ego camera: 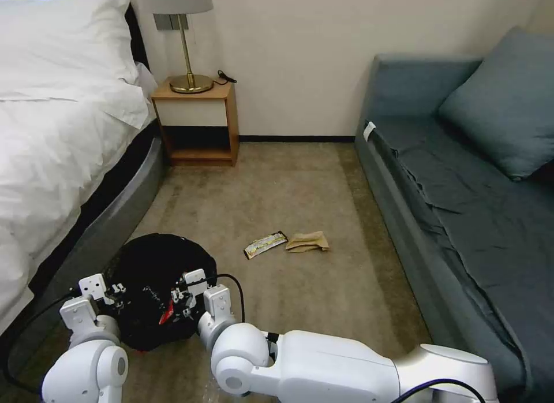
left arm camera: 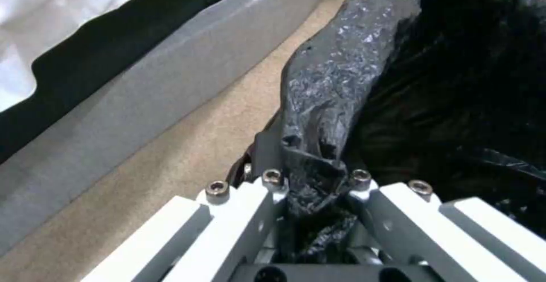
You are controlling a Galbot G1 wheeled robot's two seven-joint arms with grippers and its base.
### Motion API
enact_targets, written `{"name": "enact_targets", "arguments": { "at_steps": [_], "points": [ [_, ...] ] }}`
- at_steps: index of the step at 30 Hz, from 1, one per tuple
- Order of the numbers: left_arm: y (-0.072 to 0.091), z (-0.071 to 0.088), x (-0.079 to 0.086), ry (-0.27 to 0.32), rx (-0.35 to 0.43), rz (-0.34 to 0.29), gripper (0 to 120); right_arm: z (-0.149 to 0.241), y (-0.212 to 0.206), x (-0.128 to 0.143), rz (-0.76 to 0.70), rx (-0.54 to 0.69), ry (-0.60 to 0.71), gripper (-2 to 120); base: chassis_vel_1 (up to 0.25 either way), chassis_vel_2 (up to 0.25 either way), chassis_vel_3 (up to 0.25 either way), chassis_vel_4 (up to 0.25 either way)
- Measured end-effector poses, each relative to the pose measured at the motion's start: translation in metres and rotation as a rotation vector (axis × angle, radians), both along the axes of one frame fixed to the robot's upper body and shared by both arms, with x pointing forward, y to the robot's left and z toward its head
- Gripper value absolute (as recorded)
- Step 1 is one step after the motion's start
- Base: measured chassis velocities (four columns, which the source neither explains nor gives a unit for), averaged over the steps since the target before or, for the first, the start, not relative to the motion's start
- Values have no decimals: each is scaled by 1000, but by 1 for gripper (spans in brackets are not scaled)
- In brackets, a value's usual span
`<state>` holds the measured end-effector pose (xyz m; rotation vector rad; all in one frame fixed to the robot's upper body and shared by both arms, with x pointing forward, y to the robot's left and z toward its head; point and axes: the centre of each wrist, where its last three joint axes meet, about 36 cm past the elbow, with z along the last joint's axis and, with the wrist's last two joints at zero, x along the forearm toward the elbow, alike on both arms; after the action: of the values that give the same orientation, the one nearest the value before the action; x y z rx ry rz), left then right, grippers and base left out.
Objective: Pick up the trash bin, then pick up the garbage on the floor and place it into the trash bin.
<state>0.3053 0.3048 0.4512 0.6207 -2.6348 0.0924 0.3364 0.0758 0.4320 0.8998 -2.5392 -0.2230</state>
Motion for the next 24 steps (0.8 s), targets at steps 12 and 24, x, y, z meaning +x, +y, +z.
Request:
{"name": "enact_targets", "arguments": {
  "at_steps": [12,24],
  "points": [
    [4,0,0,-1,3,2,4,38,-101,71,-208,96,-404,82,0,0,0,0],
    [9,-1,1,0,3,5,4,9,-209,27,-473,-124,-688,100,0,0,0,0]
  ]
}}
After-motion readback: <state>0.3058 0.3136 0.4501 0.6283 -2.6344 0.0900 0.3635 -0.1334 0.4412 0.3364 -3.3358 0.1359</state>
